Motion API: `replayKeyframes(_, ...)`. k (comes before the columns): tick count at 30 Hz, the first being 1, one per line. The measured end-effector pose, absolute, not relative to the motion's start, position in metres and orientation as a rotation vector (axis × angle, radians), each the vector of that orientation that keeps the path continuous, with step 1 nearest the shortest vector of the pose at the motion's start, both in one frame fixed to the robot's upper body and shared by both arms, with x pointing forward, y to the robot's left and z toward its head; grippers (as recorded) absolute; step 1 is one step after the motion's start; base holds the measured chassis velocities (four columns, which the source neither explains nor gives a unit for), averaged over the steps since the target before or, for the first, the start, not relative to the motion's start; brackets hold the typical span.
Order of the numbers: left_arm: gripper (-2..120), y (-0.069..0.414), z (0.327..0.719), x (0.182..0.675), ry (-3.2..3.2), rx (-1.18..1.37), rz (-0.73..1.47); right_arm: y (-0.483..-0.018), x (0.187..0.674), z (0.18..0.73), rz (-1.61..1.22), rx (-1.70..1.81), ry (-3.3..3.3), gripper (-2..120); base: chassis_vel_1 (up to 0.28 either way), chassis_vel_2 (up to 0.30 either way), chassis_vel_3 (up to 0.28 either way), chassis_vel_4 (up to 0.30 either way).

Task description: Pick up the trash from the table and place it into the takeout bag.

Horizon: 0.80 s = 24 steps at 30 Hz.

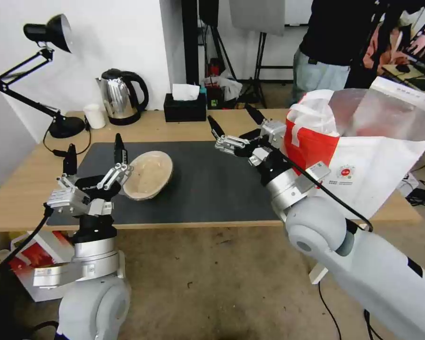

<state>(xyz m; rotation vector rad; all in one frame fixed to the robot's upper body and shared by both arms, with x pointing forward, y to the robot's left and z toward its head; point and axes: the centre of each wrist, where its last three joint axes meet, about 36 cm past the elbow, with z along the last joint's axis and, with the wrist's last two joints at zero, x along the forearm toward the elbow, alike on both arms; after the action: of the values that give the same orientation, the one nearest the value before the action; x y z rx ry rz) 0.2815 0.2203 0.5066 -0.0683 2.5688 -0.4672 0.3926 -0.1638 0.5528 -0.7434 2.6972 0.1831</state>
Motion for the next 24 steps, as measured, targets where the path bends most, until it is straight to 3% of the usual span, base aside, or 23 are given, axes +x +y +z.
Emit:
replayKeyframes(10, 100, 0.231, 0.518, 0.277, 2.607, -0.069, -0.507, -0.165, 0.381, 0.551, 0.15, -0.529, 2.513, 100, 0.0, 0.0, 0.0, 0.0)
replayKeyframes(24, 100, 0.229, 0.516, 0.278, 2.6, -0.06, -0.525, -0.163, 0.323, 0.535, 0.178, -0.295, 2.34, 100, 0.0, 0.0, 0.0, 0.0)
